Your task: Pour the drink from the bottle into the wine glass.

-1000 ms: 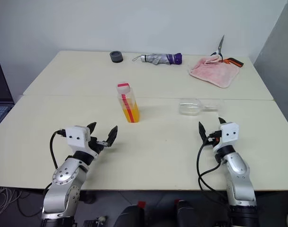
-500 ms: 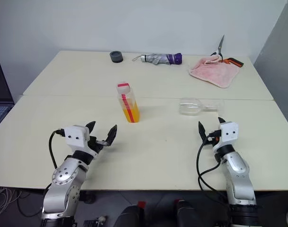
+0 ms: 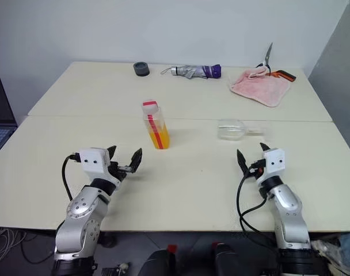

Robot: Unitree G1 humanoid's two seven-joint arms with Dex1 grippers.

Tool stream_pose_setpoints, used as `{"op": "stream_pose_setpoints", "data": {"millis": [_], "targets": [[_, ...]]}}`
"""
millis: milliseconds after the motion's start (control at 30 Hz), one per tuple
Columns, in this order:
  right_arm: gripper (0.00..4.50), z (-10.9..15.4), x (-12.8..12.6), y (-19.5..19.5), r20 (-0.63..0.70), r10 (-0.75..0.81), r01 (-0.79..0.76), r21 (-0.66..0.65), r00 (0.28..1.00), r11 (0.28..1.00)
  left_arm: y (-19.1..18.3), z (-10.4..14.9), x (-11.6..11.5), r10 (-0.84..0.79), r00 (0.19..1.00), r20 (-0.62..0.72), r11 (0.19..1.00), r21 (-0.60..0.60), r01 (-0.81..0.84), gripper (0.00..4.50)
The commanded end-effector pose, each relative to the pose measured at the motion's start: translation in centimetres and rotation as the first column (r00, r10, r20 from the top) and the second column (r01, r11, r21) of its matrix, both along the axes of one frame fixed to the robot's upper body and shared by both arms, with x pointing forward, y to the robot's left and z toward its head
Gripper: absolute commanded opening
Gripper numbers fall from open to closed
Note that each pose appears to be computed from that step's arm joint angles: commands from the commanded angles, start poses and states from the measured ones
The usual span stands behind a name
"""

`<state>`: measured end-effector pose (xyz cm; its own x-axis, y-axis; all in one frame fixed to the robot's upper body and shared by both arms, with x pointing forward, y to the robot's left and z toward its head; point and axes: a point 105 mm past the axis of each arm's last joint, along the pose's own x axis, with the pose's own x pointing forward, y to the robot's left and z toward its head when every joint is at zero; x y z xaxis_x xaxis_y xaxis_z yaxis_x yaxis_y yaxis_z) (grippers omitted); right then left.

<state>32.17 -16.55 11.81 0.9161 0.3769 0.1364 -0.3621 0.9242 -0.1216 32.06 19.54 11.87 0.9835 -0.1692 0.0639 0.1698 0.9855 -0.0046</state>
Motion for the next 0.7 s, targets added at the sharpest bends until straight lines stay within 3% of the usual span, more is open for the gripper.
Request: {"op": "stream_pose_setpoints", "data": {"millis": [33,200,467,700], "targets": [[4.50,2.2,-1.3,2.3,0.020,0.183,-0.183,0.012,0.983,0.983,-1.1,2.1,-0.2,-0.071,0.995,0.067,0.997,0.026,0.069,4.46],[4.50,4.1,-2.6,3.8,-0.031,0.364,-0.362,0.038,0.931,0.931,-2.0,3.0,0.7,-0.061,0.994,0.086,0.998,0.010,0.060,4.46],[4.50,4.9,-5.3,5.6,-0.155,0.589,-0.607,-0.107,0.793,0.788,-4.3,3.3,2.9,-0.041,0.997,0.069,0.999,0.003,0.041,4.46],[4.50,5.0,-4.6,4.9,-0.142,0.571,-0.588,-0.157,0.808,0.793,-5.9,3.7,4.0,-0.065,0.994,0.085,0.998,0.021,0.064,4.46]]}}
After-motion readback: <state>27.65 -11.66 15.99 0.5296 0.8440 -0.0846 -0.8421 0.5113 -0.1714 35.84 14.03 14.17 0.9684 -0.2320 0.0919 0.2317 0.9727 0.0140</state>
